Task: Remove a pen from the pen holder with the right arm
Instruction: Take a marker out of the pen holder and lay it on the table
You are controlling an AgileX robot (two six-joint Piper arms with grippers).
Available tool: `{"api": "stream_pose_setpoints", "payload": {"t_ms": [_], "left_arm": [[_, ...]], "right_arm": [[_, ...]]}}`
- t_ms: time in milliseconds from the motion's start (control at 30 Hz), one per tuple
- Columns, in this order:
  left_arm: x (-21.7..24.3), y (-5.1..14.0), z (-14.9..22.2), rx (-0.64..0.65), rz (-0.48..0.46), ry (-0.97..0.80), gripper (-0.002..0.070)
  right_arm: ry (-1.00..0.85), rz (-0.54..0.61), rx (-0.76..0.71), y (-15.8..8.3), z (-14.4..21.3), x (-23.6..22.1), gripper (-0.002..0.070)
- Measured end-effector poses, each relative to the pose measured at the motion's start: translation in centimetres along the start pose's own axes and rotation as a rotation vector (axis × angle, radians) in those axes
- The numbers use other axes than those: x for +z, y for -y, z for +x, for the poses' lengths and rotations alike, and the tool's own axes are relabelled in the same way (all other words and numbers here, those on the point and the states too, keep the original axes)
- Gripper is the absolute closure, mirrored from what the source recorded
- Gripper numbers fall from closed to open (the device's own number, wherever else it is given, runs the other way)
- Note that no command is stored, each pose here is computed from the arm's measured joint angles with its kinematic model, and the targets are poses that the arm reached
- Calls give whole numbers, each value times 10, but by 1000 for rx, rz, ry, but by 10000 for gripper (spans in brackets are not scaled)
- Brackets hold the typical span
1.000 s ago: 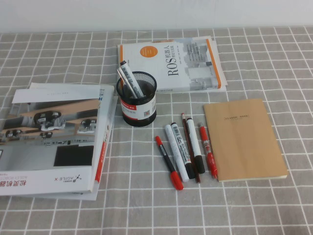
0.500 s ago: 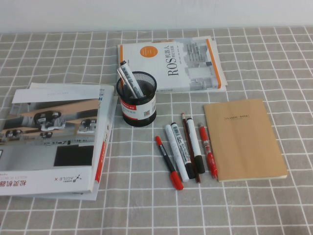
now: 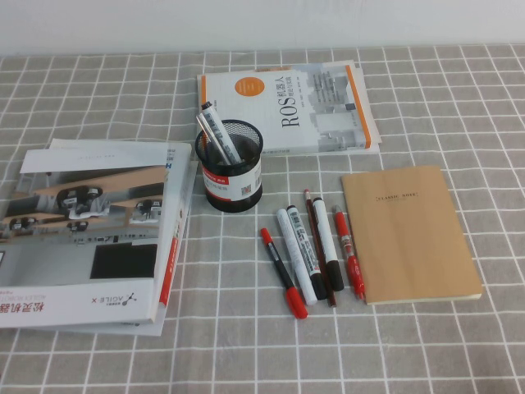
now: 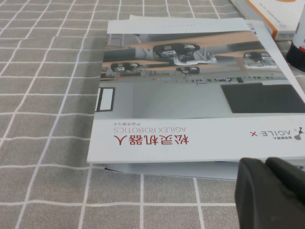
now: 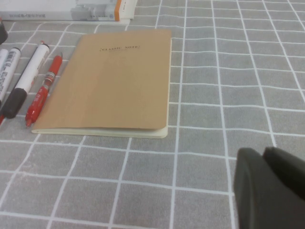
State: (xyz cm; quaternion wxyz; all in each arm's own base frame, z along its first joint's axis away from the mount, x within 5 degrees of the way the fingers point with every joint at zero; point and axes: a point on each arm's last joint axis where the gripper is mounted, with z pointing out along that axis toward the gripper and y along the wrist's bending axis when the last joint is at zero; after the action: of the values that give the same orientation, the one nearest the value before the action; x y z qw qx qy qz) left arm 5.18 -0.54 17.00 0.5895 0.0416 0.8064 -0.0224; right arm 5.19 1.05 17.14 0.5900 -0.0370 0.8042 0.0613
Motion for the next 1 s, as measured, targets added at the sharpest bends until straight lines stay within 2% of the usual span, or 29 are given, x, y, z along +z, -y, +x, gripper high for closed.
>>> {"api": "stream_pose_setpoints", "payload": {"t_ms": [133, 300, 600, 833, 1000], "left_arm": [[0, 0, 0, 0, 0, 0, 678], [0, 0, 0, 0, 0, 0, 678], [0, 0, 0, 0, 0, 0, 678], [0, 0, 0, 0, 0, 0, 678], [0, 0, 0, 0, 0, 0, 678]], "right_arm": [[0, 0, 0, 0, 0, 0, 689], [-4, 24, -107, 2, 0, 0, 689], [-4, 25, -114, 2, 0, 0, 689], [97, -55, 152, -4, -9, -1, 689], [253, -87, 439, -3, -24, -3, 689]]}}
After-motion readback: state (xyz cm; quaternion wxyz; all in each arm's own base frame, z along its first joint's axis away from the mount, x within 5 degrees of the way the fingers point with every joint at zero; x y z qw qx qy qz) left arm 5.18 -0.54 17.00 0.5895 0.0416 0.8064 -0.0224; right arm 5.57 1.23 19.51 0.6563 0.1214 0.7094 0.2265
